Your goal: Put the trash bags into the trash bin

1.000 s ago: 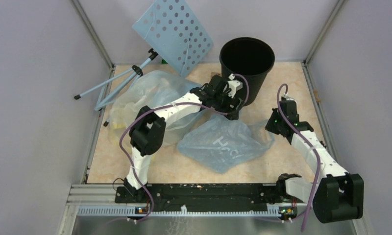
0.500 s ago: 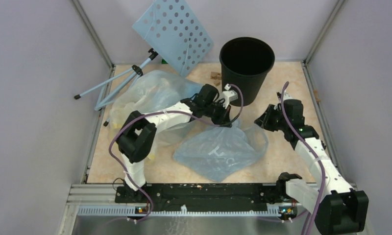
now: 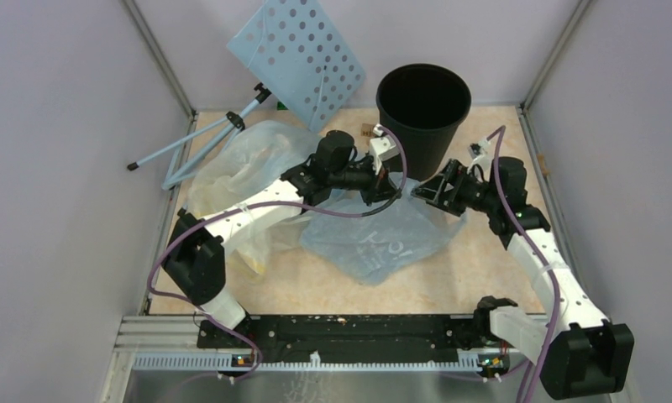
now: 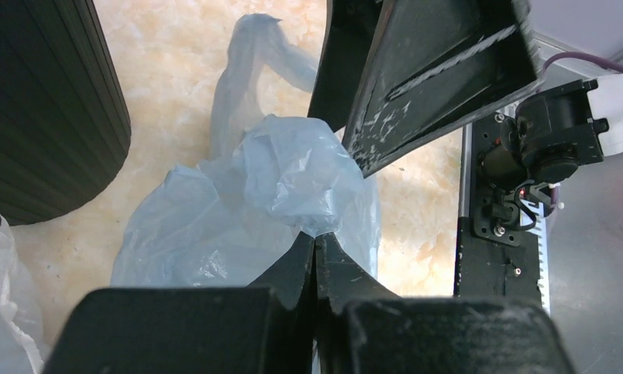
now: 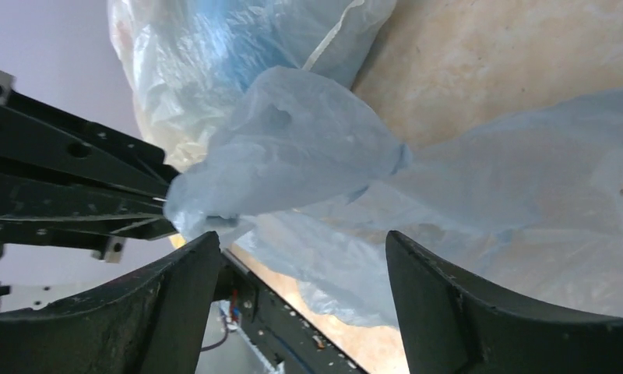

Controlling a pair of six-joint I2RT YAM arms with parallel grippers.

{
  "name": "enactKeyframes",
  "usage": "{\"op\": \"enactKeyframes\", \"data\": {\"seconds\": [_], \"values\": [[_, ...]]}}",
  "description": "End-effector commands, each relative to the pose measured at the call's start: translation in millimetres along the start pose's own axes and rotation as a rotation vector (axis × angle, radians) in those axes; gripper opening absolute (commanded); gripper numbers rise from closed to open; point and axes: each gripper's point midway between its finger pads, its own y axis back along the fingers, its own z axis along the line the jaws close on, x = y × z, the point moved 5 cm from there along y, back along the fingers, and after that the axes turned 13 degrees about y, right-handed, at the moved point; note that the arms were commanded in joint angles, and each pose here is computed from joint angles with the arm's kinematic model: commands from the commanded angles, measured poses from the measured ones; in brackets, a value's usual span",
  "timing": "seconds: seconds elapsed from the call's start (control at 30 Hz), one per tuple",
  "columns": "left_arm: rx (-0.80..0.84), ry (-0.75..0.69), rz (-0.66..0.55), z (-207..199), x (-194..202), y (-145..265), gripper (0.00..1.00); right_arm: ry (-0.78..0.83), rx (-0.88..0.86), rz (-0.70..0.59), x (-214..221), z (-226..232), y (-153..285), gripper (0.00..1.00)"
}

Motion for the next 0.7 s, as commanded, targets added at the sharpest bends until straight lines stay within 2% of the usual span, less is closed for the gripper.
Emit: {"op": "enactKeyframes", "data": {"seconds": [0.0,0.17,0.3,0.43,0.67], "values": [[0.015,-0.042,-0.023,-7,-6,3,0.0,-0.041,-0.109,-0.093,-22,31,12,0.79],[0.039,-0.054,-0.031,-13,-11,5,0.0,-0.054,-0.081,-0.164,-30,37,22,0.83],[0.04,-0.064,-0.041,-18,-13,6,0.0,-0.35,0.071,-0.161,-33,31,25,0.85],[0.037,-0.061,-0.038,-15,-9,5,0.0,-0.525,0.136,-0.183,-39,36,35,0.86],[0.061,-0.065,-0.031,-17,-9,-2,0.01,-0.754,0.069,-0.157,-31,44,32,0.82]]}}
